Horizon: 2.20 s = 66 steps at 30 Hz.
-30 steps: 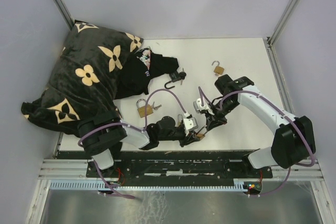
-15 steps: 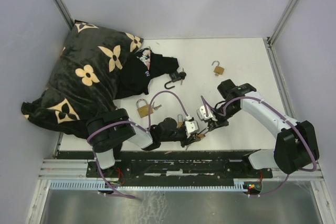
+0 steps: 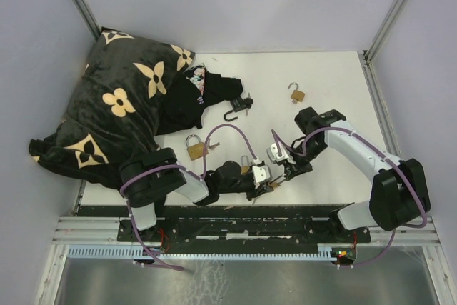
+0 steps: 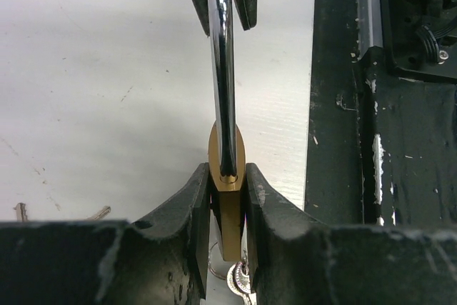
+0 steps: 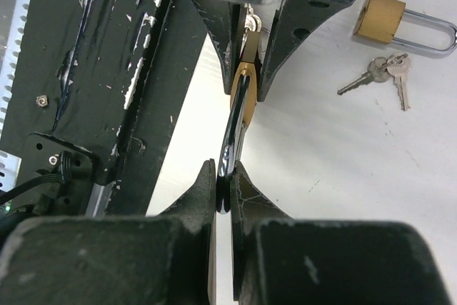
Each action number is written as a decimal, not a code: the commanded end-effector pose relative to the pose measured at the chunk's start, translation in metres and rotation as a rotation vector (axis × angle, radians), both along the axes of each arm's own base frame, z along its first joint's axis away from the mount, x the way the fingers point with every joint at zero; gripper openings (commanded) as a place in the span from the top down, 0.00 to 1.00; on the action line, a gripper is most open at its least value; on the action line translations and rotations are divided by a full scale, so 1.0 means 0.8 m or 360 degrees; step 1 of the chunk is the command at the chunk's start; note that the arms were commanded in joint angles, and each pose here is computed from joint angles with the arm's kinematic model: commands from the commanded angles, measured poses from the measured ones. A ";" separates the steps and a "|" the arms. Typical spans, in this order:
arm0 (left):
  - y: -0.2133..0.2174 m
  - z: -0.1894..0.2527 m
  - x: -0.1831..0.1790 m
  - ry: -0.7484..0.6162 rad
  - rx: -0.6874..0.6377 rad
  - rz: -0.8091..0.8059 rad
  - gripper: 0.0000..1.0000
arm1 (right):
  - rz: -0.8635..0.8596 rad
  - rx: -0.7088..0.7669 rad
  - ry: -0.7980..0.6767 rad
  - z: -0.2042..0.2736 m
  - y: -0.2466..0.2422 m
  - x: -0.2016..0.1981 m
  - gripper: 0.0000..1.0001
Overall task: Lock with the key
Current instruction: Lock the lock.
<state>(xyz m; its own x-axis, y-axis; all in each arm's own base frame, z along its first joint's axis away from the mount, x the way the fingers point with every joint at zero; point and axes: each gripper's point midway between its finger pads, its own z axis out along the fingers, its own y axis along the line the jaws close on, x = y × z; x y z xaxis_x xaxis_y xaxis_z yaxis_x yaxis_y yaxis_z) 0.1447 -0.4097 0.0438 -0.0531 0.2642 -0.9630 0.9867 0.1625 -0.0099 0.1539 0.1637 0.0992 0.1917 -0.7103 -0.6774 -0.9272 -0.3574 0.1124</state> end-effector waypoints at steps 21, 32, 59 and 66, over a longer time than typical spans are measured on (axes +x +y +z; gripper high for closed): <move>-0.008 0.008 0.036 -0.0171 0.0045 0.0074 0.97 | -0.0195 -0.0247 -0.0008 -0.047 -0.014 0.021 0.98; -0.005 0.002 0.041 -0.0147 0.0058 0.0106 0.97 | -0.0114 -0.0221 0.0031 -0.052 -0.016 0.003 0.98; -0.008 -0.009 0.045 -0.0090 0.0036 0.0147 0.97 | -0.0153 -0.0178 0.0268 -0.085 -0.002 -0.022 0.98; -0.007 -0.009 0.046 -0.0097 0.0018 0.0157 0.97 | -0.0051 -0.0234 0.0282 -0.089 0.001 -0.039 0.98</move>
